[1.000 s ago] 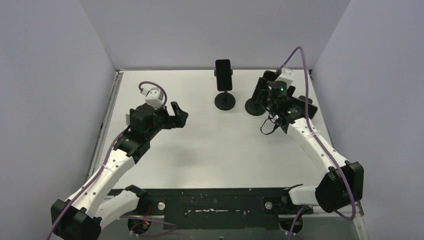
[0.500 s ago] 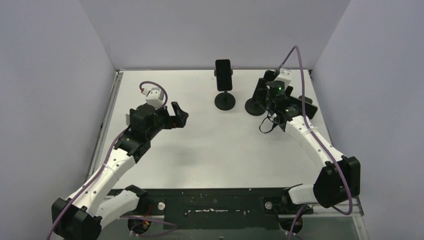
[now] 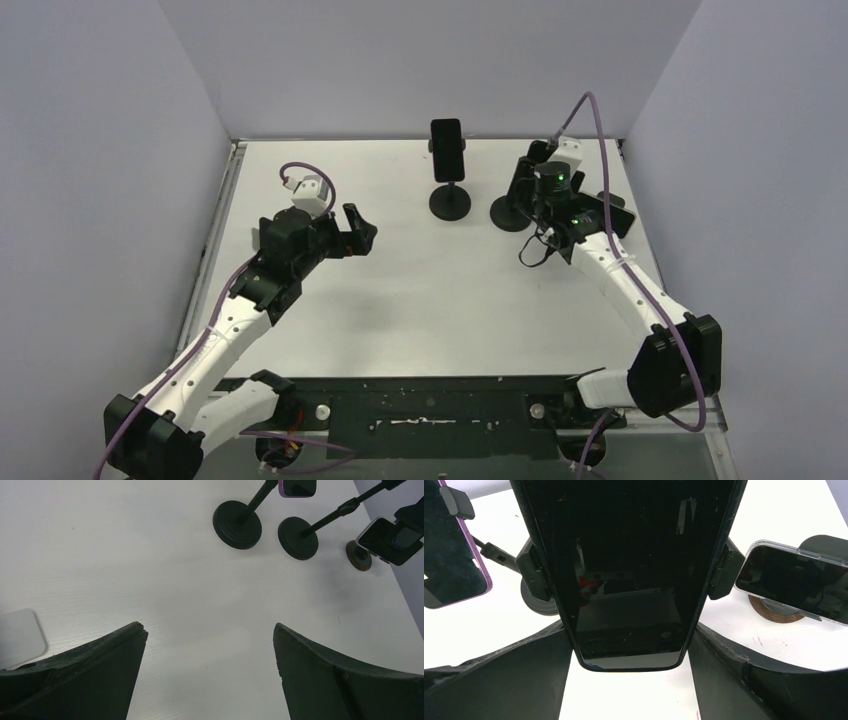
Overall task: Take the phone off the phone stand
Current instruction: Move the phone stand with the phone to the center of the board.
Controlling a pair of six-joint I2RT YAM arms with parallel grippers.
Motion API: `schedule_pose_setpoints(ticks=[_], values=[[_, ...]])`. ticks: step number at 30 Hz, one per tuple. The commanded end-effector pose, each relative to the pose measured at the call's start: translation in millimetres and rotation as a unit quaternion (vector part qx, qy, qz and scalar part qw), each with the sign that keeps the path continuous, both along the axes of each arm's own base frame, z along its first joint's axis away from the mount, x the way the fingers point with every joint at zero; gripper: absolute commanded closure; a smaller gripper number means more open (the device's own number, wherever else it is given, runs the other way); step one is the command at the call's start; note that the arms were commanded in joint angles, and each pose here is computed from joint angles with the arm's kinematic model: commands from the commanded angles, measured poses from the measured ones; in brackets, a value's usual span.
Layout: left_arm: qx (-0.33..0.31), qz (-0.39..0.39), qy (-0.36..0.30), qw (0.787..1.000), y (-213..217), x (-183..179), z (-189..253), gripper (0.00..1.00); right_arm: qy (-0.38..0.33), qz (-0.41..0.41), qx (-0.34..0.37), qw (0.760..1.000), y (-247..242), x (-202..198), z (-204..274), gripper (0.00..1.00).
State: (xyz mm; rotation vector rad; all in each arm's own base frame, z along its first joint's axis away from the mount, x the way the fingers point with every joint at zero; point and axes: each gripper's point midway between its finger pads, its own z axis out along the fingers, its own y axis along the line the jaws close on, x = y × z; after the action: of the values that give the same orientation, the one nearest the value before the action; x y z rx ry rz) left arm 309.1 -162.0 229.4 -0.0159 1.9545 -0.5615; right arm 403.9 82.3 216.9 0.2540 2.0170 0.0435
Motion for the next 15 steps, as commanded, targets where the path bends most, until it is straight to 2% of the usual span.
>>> schedule_pose_setpoints(ticks=[1, 15], values=[[-0.016, -0.001, -0.027, 1.0, -2.2, 6.0, 20.6, 0.03, -0.041, -0.004, -0.008, 0.999, -8.0, -7.9, 31.4, 0.4], [-0.02, -0.001, -0.022, 1.0, -2.3, 7.9, 17.7, 0.03, -0.054, 0.033, -0.041, 0.997, 8.9, -57.4, 65.5, 0.47]])
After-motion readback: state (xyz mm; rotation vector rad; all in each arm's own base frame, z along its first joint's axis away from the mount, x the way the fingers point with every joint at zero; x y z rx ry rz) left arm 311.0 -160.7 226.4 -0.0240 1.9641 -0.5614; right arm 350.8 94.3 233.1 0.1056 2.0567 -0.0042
